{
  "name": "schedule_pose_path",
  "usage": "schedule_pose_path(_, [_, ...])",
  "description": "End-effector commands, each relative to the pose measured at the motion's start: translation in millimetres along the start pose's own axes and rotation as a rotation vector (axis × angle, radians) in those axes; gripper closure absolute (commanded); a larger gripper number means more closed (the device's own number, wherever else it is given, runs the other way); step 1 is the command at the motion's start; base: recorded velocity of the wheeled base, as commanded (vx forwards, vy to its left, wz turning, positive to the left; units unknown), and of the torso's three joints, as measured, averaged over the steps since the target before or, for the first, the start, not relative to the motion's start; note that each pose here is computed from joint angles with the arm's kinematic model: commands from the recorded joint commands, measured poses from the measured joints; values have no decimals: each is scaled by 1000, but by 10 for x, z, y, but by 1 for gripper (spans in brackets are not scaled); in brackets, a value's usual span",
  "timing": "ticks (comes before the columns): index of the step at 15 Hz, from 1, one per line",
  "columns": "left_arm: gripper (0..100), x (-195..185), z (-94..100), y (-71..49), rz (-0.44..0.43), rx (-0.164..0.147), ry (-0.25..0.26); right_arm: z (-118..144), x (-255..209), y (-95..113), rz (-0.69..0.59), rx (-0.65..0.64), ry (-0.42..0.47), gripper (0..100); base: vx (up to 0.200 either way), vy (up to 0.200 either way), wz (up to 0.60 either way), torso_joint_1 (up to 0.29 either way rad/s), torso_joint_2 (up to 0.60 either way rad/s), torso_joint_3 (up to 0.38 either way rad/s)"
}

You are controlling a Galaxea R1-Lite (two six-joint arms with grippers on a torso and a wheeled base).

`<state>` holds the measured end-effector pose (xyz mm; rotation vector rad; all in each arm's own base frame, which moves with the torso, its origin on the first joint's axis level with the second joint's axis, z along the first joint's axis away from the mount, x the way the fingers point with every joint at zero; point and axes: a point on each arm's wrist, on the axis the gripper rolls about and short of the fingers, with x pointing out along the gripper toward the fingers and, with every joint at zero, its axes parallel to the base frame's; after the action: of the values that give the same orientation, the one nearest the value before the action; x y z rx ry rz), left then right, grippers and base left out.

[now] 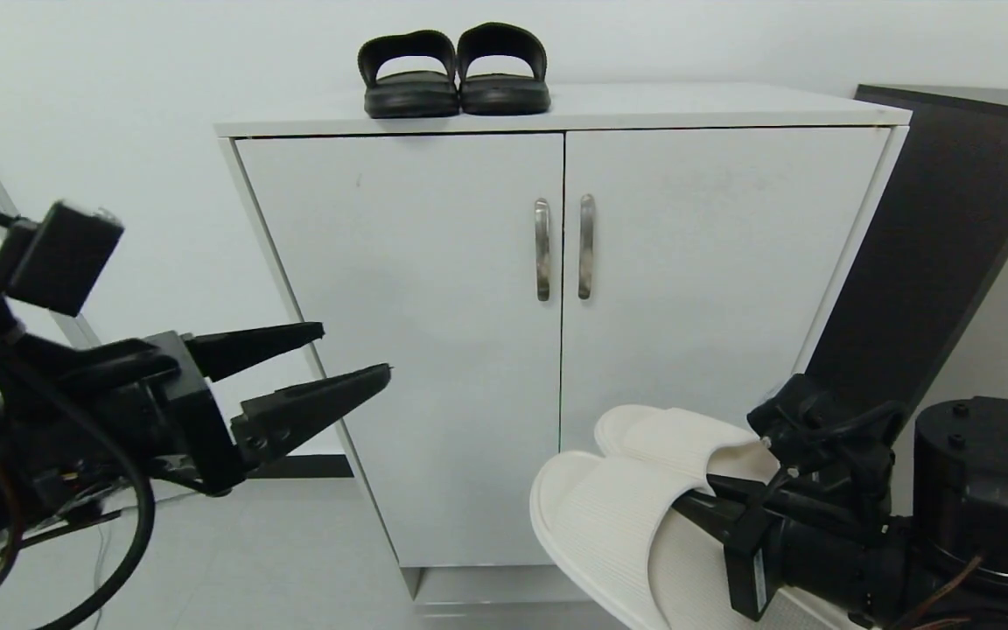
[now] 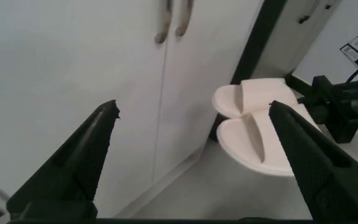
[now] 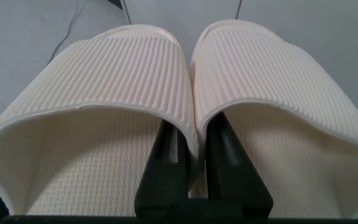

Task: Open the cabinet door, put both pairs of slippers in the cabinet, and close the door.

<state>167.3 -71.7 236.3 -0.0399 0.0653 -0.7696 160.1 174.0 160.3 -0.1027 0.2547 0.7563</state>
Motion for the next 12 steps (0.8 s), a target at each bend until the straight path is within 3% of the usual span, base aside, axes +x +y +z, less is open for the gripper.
schedule_pose_path(1, [0, 349, 59, -22, -72, -8, 24, 2, -11, 1, 1, 1, -3, 100, 0, 0, 0, 0, 0, 0])
schedule_pose_path(3, [0, 646, 168, -56, -124, -22, 14, -10, -2, -2, -1, 4, 3, 100, 0, 0, 0, 0, 0, 0])
schedule_pose_path(5, [0, 945, 298, -172, -197, -80, -6, -39, 19, -1, 0, 5, 17, 100, 0, 0, 0, 0, 0, 0])
schedule_pose_path(6, [0, 1031, 331, -199, -216, -93, -11, -47, 29, -4, -1, 5, 21, 100, 0, 0, 0, 0, 0, 0])
schedule_pose_path(10, [0, 1660, 417, -352, -339, -100, -27, -53, 36, -7, -3, 7, 24, 100, 0, 0, 0, 0, 0, 0])
schedule_pose_path(12, [0, 1774, 454, -358, -405, -143, -24, -57, 34, -7, -1, 7, 26, 100, 0, 0, 0, 0, 0, 0])
